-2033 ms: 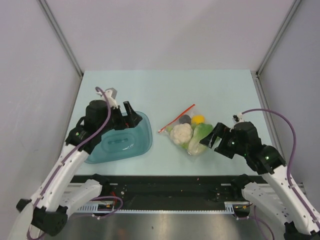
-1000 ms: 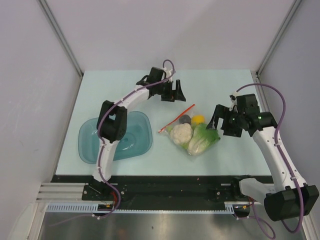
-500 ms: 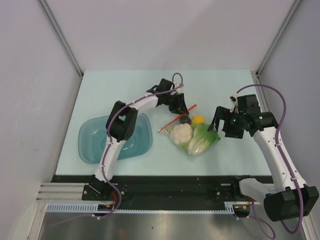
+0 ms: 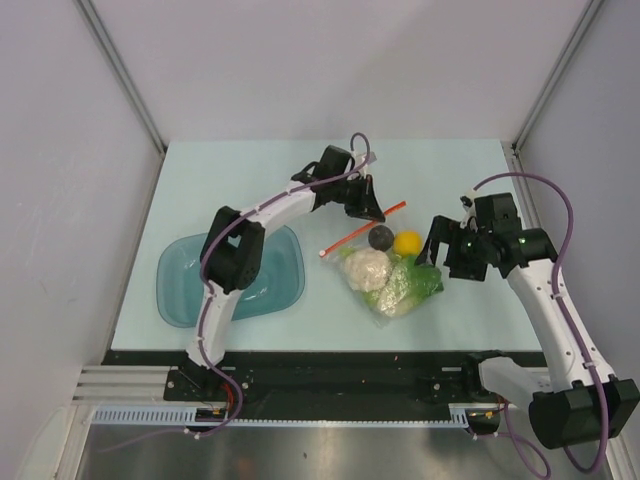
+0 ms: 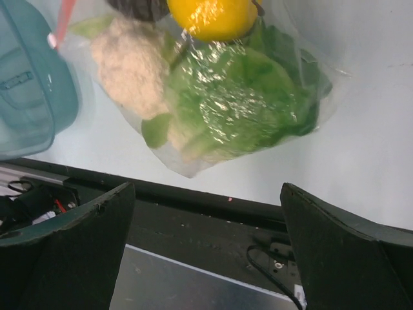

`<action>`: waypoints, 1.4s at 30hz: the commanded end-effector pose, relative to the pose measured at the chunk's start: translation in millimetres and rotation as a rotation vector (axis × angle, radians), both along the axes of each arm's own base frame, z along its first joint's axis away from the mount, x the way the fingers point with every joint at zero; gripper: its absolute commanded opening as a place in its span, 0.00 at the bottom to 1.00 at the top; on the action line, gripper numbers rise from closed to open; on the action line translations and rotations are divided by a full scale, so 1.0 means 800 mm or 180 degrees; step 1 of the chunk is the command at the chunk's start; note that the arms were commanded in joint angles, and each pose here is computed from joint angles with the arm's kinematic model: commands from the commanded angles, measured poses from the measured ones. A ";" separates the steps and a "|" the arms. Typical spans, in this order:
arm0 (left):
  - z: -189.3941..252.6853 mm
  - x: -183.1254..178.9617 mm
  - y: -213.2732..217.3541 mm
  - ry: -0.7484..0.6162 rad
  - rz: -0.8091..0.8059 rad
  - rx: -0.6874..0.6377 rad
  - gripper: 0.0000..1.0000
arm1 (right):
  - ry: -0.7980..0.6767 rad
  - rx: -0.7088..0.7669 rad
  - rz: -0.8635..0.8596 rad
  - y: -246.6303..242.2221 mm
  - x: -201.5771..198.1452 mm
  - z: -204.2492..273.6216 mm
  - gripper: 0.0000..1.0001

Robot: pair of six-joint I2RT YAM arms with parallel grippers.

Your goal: Open the zip-top bag and remove the fake food

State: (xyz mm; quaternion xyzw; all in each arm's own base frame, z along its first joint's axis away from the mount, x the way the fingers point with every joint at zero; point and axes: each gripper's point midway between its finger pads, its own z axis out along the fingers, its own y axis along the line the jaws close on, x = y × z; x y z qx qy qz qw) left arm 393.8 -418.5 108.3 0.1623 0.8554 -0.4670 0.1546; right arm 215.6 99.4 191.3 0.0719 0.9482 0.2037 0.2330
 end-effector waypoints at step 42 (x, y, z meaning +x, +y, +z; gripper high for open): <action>0.212 -0.170 -0.082 -0.1050 -0.0333 -0.0294 0.01 | -0.0119 0.0276 -0.1609 -0.013 0.124 0.070 0.53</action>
